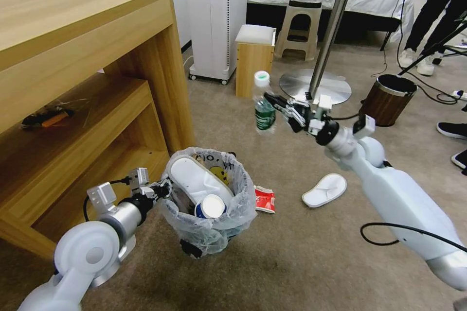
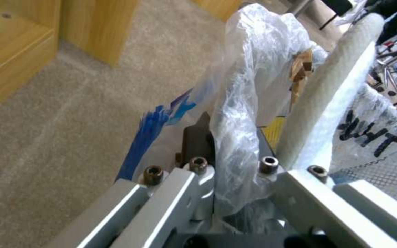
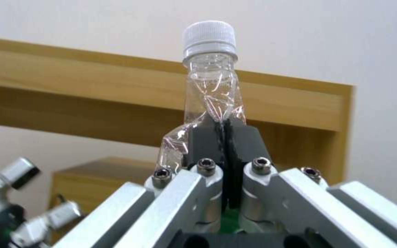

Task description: Pick up the trash bin and place the garbage on the floor into it.

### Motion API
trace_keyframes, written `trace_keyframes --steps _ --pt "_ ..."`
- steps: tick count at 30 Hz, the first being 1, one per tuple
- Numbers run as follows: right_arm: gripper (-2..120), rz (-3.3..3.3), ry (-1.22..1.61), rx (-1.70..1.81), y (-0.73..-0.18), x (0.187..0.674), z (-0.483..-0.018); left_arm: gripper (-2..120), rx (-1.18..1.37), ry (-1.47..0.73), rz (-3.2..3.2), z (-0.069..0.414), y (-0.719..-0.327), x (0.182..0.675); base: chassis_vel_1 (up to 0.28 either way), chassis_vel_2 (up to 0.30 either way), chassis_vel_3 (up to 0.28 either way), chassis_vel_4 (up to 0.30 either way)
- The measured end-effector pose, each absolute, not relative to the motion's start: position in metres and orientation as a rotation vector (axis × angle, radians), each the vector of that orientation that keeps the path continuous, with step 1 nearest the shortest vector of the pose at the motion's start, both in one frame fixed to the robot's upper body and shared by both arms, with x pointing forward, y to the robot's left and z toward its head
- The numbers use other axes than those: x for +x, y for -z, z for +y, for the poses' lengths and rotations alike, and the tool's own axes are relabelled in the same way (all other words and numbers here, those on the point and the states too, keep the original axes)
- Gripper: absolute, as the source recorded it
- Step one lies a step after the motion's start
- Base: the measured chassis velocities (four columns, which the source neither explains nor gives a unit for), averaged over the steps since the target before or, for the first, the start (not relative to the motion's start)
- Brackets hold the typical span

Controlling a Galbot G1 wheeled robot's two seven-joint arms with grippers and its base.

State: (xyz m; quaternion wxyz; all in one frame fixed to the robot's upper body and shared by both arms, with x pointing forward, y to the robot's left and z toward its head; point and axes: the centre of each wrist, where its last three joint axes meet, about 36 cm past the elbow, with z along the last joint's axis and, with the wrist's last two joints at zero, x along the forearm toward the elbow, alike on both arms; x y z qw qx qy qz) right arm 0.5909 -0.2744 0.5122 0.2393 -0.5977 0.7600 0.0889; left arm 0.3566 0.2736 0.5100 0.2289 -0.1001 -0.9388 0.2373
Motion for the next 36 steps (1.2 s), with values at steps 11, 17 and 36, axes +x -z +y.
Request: trace_keyframes --steps 11,17,36 --pt "0 1.915 -0.341 -1.795 -0.522 0.578 -0.218 3 -0.269 -0.664 -2.573 0.278 -0.505 0.363 0.0 0.0 0.0 0.0" --pt "0 1.866 -0.336 -1.891 -0.512 0.571 -0.198 3 -0.276 -0.679 -2.578 0.277 -0.505 0.366 0.0 0.0 0.0 0.0" --pt "22 1.905 -0.333 -1.937 -0.481 0.567 -0.195 3 -0.284 -0.684 -2.59 0.277 -0.509 0.361 0.0 0.0 0.0 0.0"
